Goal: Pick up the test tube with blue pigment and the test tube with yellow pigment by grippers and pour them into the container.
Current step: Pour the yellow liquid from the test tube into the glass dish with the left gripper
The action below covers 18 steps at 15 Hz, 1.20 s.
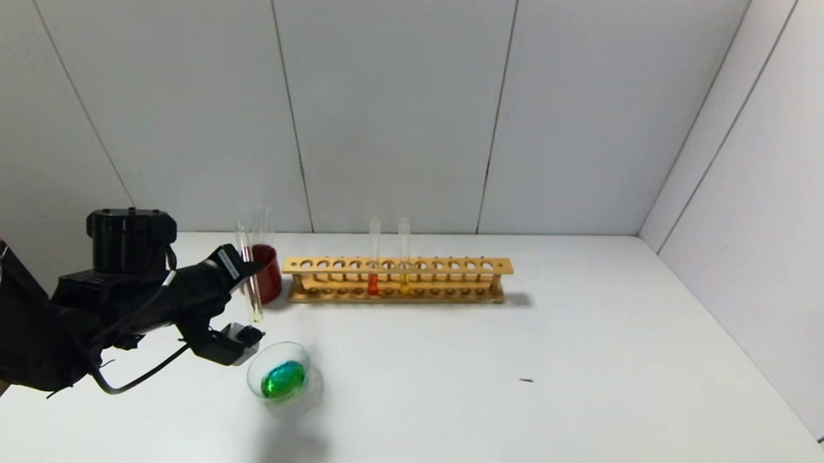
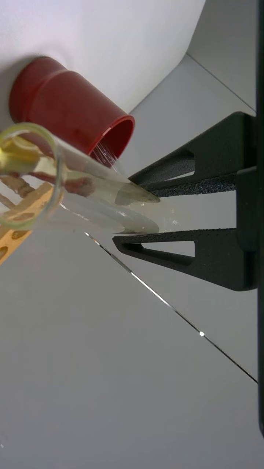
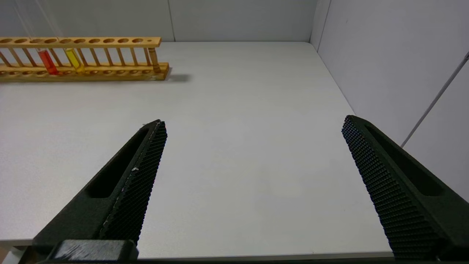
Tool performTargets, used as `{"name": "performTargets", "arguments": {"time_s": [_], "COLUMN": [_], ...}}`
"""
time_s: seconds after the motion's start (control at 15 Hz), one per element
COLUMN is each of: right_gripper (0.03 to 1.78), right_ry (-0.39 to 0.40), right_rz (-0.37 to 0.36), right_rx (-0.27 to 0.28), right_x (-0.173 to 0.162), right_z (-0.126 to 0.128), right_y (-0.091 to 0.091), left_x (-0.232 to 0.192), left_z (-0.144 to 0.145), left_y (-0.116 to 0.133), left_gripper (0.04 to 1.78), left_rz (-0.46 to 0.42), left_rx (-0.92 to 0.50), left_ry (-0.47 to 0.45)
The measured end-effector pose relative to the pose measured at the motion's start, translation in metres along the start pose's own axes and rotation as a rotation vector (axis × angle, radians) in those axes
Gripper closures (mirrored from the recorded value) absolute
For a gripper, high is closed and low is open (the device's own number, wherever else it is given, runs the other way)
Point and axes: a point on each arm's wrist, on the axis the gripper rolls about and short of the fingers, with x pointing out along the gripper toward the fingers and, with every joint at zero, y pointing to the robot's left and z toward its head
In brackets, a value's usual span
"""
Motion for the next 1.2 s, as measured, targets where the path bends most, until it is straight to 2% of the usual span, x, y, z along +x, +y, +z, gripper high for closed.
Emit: {"name": "performTargets", "arguments": {"time_s": [0.8, 1.2], "right_gripper": [0.06, 0.06], "right_ry": [0.0, 0.0], "right_rz": [0.0, 0.0], "right_rx": [0.0, 0.0], "right_x": [0.0, 0.0], "right_z": [0.0, 0.0], "right_y": [0.0, 0.0], "left_x": [-0.01, -0.019], "left_z": [-0.001, 0.0], "left_y": [0.006, 0.006], "left_gripper": [1.51, 1.51], "left_rz": [0.05, 0.046], "left_rx": [0.063, 0.028], "left_ry": [0.045, 0.058]}}
